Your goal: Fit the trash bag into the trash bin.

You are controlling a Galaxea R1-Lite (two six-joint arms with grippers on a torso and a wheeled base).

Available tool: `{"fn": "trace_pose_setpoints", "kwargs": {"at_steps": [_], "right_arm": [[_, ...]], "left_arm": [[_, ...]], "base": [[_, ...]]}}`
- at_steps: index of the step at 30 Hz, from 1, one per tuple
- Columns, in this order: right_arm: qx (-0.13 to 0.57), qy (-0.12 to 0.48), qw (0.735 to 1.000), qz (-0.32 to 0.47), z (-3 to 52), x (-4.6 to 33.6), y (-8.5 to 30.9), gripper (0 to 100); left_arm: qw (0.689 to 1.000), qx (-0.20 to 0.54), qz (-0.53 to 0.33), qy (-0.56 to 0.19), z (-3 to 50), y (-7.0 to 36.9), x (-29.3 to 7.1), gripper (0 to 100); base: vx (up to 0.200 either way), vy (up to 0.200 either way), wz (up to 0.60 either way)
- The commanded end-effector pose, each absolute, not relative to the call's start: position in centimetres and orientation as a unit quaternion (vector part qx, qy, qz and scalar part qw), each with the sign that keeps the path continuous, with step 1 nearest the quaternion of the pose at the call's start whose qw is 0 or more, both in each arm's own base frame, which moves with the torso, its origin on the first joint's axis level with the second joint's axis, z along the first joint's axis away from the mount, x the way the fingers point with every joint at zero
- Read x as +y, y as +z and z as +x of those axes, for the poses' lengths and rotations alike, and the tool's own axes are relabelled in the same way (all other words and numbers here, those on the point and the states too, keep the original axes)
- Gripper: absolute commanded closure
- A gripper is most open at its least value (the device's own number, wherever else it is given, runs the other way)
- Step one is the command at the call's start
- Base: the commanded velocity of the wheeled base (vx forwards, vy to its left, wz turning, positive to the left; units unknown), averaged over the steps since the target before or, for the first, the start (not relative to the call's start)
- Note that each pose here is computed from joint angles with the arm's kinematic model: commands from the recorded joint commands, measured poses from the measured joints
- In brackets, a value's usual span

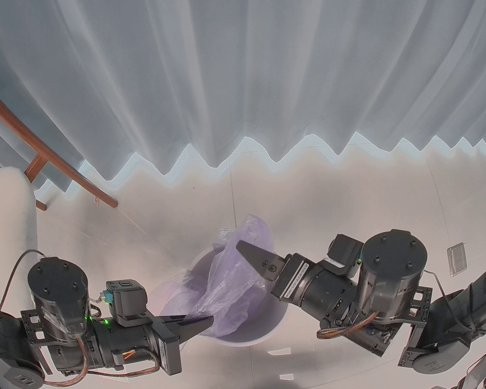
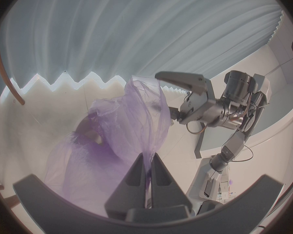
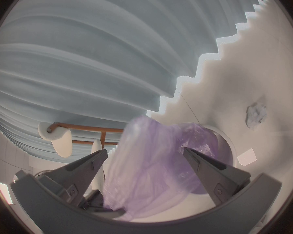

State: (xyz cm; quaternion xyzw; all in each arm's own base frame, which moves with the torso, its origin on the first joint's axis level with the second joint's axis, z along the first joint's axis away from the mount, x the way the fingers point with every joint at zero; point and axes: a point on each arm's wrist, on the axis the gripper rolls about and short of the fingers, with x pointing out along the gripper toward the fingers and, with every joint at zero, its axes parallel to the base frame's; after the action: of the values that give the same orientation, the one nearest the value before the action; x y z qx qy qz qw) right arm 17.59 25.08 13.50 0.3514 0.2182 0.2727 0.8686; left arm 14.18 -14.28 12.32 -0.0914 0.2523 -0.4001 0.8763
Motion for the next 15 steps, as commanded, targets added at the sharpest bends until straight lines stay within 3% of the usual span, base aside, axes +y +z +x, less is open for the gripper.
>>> {"fn": "trace_pose_setpoints", "kwargs": {"at_steps": [1, 15], "right_arm": [[0.244, 0.265, 0.87, 0.338, 16.8, 24.7, 12.1, 0], [0.269, 0.256, 0.867, 0.332, 16.7, 25.2, 10.6, 0]], "left_arm": [[0.877, 0.251, -0.092, -0.4, 14.2, 12.4, -14.3, 100], [0.878, 0.241, -0.096, -0.401, 14.3, 12.5, -14.3, 100]], "base": [[0.0, 0.0, 0.0], [0.0, 0.0, 0.0]]}}
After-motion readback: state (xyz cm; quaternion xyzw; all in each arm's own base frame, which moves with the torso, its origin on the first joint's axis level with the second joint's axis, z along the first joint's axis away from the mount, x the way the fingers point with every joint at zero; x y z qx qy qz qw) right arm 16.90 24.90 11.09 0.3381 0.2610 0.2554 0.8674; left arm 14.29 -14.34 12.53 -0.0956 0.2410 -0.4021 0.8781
